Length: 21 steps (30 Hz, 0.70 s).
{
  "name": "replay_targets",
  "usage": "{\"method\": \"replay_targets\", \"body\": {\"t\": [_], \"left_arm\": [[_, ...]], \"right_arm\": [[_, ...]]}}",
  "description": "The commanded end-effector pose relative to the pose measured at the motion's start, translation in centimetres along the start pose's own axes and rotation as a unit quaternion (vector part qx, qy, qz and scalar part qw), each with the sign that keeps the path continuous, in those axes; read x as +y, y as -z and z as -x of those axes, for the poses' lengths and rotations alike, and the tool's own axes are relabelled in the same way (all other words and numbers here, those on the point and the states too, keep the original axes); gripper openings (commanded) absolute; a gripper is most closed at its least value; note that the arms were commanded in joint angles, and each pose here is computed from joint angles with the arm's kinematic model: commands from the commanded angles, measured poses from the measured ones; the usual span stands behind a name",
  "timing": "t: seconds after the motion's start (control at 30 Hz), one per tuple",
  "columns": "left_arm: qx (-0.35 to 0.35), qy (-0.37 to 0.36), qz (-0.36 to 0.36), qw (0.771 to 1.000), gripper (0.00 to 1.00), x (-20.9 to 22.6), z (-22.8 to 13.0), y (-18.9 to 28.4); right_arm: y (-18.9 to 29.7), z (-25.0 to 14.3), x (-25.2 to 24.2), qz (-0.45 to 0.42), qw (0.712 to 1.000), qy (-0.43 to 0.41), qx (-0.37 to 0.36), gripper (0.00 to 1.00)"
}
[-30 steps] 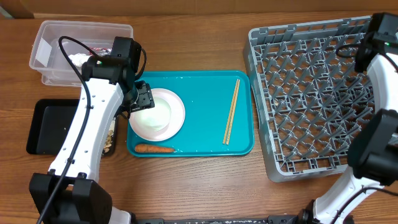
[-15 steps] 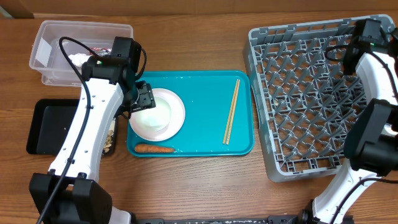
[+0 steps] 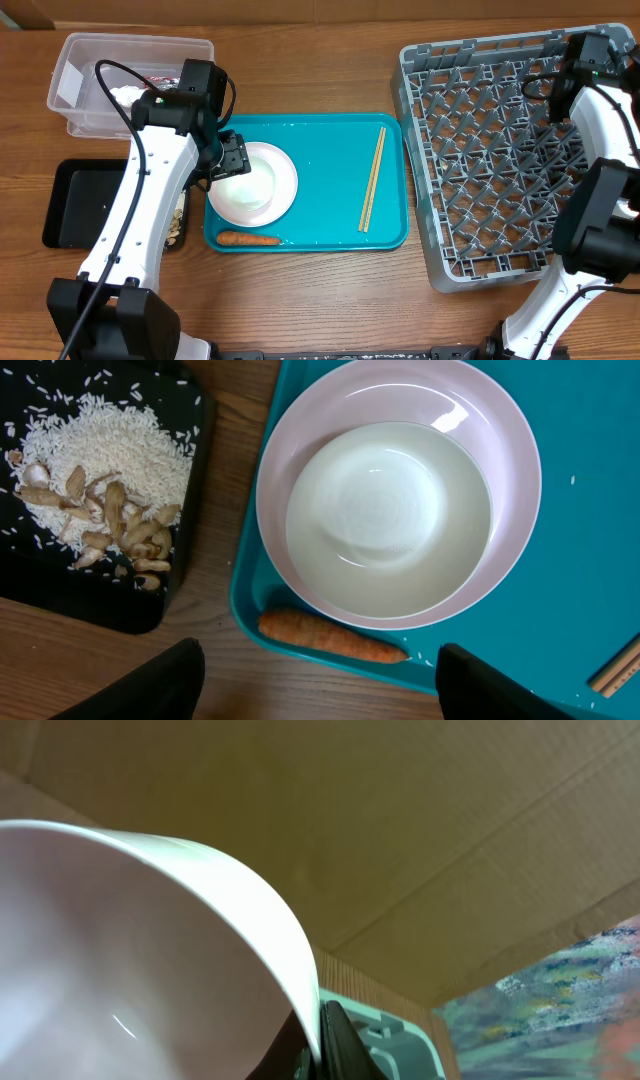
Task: Sort waste into correct bins and load items into the dishwasher
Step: 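Carry the small bowl with the right gripper into the rack and release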
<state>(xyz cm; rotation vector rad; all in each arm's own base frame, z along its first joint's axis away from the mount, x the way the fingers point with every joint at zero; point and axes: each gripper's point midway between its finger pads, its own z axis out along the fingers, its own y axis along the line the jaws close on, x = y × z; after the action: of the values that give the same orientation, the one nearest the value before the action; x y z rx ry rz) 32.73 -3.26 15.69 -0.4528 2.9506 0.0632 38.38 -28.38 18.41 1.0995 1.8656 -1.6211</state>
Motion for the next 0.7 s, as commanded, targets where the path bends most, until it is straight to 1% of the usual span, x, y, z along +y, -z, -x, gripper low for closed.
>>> {"method": "replay_targets", "body": {"t": [0.0, 0.17, 0.43, 0.47, 0.53, 0.57, 0.6, 0.63, 0.67], "left_arm": [[-0.014, 0.005, -0.011, 1.000, 0.76, -0.2, 0.3, 1.0], [-0.014, 0.005, -0.012, 1.000, 0.77, -0.2, 0.3, 1.0], [-0.014, 0.005, -0.012, 1.000, 0.77, -0.2, 0.3, 1.0], [-0.014, 0.005, -0.011, 1.000, 0.77, -0.2, 0.3, 1.0], [-0.014, 0.005, -0.012, 1.000, 0.77, -0.2, 0.3, 1.0], [-0.014, 0.005, -0.011, 1.000, 0.77, -0.2, 0.3, 1.0], [-0.014, 0.005, -0.011, 1.000, 0.77, -0.2, 0.3, 1.0], [-0.014, 0.005, -0.012, 1.000, 0.77, -0.2, 0.3, 1.0], [-0.014, 0.005, -0.011, 1.000, 0.77, -0.2, 0.3, 1.0]], "right_arm": [[-0.3, -1.5, 0.3, 0.000, 1.000, 0.004, 0.005, 0.04], [-0.1, -2.1, 0.9, 0.009, 1.000, 0.006, 0.006, 0.04], [2.8, -1.8, 2.5, 0.041, 0.999, 0.010, -0.013, 0.05], [3.3, -1.8, 2.8, 0.045, 0.999, 0.012, -0.016, 0.10], [4.4, -1.9, 3.2, 0.054, 0.998, 0.023, -0.023, 0.25], [5.0, -2.1, 3.4, 0.060, 0.997, 0.035, -0.025, 0.37], [5.6, -2.3, 3.6, 0.066, 0.997, 0.043, -0.026, 0.52], [6.0, -2.5, 3.8, 0.071, 0.996, 0.051, -0.026, 0.58], [6.4, -2.7, 4.0, 0.078, 0.995, 0.060, -0.025, 0.61]]}}
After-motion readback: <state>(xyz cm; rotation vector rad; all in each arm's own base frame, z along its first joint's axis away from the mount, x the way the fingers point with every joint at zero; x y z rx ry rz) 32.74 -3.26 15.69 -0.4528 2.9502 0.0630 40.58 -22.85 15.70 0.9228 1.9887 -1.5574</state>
